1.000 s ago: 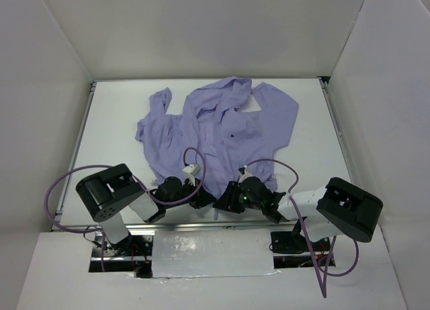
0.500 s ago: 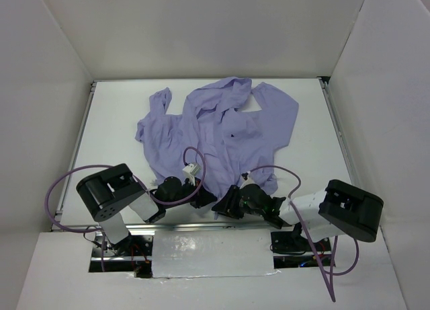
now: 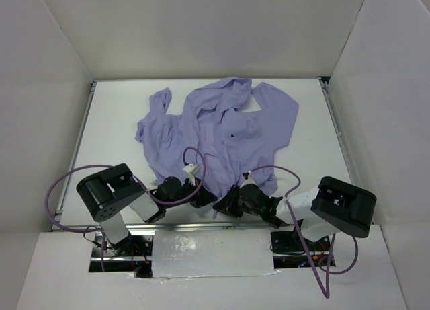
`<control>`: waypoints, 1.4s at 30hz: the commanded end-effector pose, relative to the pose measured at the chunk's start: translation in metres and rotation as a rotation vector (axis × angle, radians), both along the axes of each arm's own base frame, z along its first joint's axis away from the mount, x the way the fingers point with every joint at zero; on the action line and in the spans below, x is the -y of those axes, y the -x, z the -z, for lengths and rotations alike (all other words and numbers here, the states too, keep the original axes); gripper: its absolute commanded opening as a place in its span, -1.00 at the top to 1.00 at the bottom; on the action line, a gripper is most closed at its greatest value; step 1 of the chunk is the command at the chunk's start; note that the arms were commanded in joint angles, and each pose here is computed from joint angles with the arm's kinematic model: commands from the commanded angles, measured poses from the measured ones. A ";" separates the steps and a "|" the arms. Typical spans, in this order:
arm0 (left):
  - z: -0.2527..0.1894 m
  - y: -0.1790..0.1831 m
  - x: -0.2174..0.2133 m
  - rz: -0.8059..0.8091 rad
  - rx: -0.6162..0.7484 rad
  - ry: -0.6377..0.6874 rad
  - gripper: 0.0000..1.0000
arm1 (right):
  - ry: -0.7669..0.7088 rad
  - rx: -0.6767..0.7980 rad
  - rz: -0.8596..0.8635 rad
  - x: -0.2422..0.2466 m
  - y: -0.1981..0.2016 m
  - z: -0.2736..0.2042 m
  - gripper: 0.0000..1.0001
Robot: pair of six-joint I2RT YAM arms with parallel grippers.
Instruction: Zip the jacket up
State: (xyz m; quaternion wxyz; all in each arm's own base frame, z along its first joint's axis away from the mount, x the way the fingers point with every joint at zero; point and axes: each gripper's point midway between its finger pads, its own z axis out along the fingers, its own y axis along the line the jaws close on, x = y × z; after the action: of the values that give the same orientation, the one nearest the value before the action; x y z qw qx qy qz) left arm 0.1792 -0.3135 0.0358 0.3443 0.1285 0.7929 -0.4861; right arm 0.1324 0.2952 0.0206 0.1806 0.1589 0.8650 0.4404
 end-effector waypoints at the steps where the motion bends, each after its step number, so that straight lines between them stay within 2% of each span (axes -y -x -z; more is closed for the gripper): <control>1: -0.020 -0.003 0.008 0.016 0.054 0.072 1.00 | 0.009 0.014 0.017 0.000 -0.003 0.000 0.48; 12: -0.022 -0.002 0.011 0.032 0.054 0.090 1.00 | -0.013 0.027 0.058 0.006 -0.006 -0.003 0.85; 14: -0.021 -0.002 0.010 0.031 0.054 0.087 1.00 | -0.018 0.026 0.058 0.003 -0.007 -0.004 1.00; 23: -0.027 -0.001 0.006 0.021 0.077 0.105 1.00 | -0.050 -0.013 0.065 -0.001 -0.005 -0.019 1.00; 34: -0.028 0.007 0.009 0.075 0.092 0.111 1.00 | -0.035 0.041 0.051 0.004 -0.006 -0.024 1.00; 42: -0.030 0.010 0.014 0.103 0.085 0.133 1.00 | 0.005 0.089 0.067 0.006 -0.023 -0.025 1.00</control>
State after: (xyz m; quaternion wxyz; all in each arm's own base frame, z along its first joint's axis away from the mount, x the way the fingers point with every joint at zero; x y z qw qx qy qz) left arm 0.1654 -0.3140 0.0296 0.3192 0.1470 0.7918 -0.4996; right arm 0.1385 0.2870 0.0366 0.2029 0.1702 0.8565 0.4431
